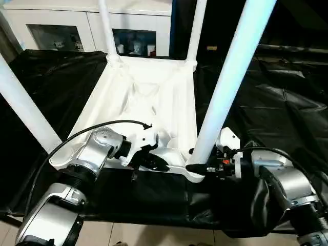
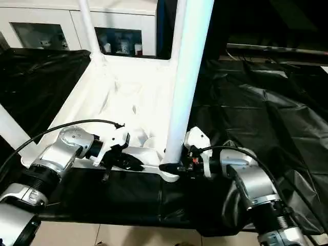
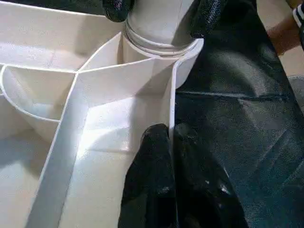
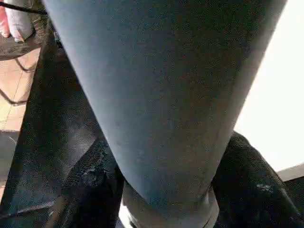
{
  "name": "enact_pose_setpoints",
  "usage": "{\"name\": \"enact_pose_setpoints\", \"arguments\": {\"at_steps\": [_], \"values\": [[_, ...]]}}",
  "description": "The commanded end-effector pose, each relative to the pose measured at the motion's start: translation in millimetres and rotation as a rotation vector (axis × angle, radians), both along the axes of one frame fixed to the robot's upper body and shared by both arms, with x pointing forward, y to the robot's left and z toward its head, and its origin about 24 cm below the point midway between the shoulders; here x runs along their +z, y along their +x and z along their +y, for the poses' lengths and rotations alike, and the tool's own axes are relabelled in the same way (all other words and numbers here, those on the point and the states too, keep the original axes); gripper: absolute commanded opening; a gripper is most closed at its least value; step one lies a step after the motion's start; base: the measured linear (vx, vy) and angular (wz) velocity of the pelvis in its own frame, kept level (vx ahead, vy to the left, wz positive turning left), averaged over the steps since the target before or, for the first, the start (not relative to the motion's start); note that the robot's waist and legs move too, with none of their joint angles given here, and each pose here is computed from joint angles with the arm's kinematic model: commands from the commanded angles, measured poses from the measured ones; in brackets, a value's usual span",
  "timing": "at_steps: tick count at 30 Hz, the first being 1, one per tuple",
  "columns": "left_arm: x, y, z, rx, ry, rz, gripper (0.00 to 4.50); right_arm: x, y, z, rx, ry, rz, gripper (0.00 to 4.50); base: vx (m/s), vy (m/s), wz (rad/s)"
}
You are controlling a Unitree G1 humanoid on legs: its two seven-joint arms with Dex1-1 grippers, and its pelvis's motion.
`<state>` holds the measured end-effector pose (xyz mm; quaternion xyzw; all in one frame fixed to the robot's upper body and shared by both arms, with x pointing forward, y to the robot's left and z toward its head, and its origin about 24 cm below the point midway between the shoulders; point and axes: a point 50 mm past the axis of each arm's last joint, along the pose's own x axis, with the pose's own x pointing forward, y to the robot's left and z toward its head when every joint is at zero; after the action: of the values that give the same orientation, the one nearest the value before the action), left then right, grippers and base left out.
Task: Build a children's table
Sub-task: Rotate leg to tighten
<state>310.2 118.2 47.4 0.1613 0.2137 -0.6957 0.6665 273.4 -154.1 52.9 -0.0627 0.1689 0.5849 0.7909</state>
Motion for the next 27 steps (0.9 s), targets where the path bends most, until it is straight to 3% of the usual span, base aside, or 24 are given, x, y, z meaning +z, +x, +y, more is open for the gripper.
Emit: {"name": "enact_pose_setpoints", "arguments": {"at_steps": [1,4,8,15,18,24,25,27], "values": [[-3.0,2.6,-7,0.057,-0.023,-0.011,0.0,-4.8,-2.8,6.7,0.004,0.03,0.045,2.14,0.0,0.0,0.0],[-3.5,6.6,-11,0.108,-0.028,-0.035,0.0,-10.7,0.6,6.9,-0.057,0.016,0.04,2.08,0.0,0.0,0.0],[-4.3,24.9,-31,0.359,-0.042,-0.139,0.0,-31.3,27.5,2.4,-0.493,-0.031,-0.014,2.02,-0.028,-0.005,-0.01],[-3.0,31.9,-74,0.553,-0.106,-0.194,0.0,-44.6,44.3,12.3,-0.985,0.031,0.021,1.98,-0.009,0.0,-0.01],[-3.0,27.8,-92,0.546,-0.133,-0.195,0.0,-45.5,46.7,27.8,-1.015,0.044,0.009,1.98,0.0,0.0,0.0],[-8.6,18.9,-101,0.468,-0.127,-0.184,0.0,-41.6,48.4,44.8,-0.969,0.043,-0.054,1.98,0.01,0.003,0.0],[-9.0,18.6,-101,0.465,-0.126,-0.182,0.0,-41.3,48.5,45.7,-0.967,0.049,-0.053,2.32,0.0,0.0,0.0],[-10.5,18.1,-99,0.46,-0.119,-0.178,0.0,-39.2,49.5,47.2,-0.956,0.07,-0.06,2.53,0.0,0.0,0.0]]}}
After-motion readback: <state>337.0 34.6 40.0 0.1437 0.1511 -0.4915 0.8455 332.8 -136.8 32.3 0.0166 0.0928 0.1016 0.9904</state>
